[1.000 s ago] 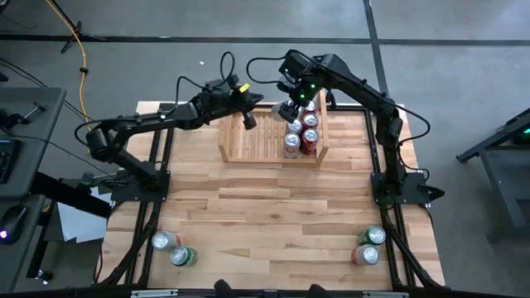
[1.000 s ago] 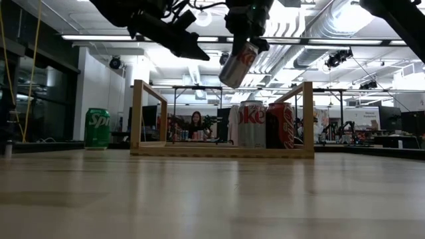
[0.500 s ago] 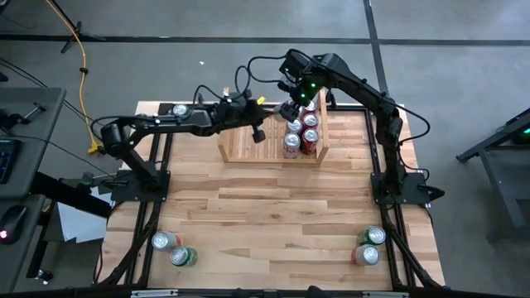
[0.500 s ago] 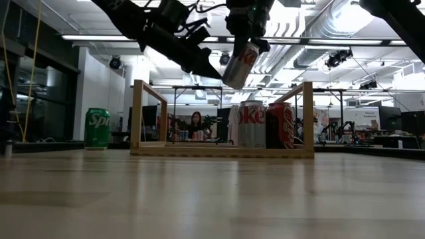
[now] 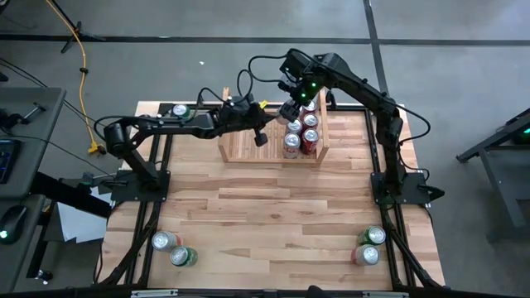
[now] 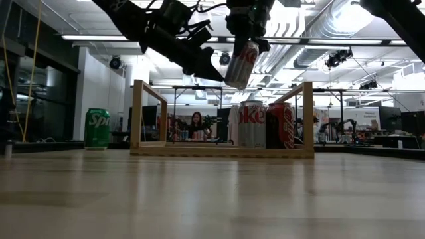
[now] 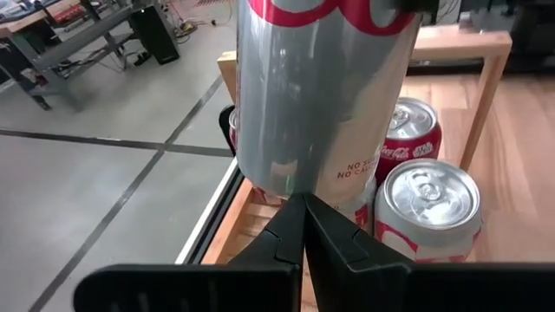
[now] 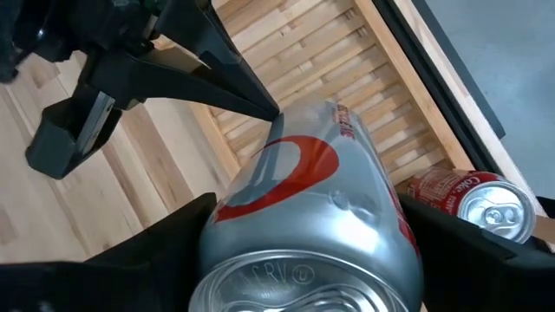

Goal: Place canned beverage on shelf
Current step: Put the red-silver soda can aligned with the other red-silver soda can on the shelf

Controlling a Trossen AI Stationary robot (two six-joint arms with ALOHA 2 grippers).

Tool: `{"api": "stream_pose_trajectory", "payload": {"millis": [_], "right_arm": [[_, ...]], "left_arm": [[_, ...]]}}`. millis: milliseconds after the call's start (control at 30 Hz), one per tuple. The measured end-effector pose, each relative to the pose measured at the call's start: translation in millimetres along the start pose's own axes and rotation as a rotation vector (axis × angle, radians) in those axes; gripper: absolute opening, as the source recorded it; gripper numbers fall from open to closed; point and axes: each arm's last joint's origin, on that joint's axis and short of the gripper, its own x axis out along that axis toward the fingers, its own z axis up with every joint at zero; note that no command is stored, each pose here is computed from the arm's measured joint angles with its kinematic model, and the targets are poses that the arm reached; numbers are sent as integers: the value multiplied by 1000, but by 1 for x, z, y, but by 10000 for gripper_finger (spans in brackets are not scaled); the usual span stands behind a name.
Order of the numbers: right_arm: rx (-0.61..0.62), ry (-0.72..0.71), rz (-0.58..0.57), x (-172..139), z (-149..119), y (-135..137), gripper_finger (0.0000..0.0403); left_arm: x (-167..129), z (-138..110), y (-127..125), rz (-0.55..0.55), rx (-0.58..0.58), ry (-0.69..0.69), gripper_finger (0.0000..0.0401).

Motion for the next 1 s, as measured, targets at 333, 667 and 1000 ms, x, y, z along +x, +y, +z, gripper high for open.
{"api": "stream_pose_trajectory", "payload": {"millis": [333, 667, 1000], "right_arm": [[37, -37, -50, -2, 3, -5, 305], [263, -75, -164, 2, 8, -42, 305], [305, 55, -245, 55, 13, -65, 305]], "left_arm": [[-1, -2, -3, -25, -37, 39, 0], [-39, 24, 5, -15, -126, -5, 0], [-76, 52, 4, -15, -201, -129, 0]]}}
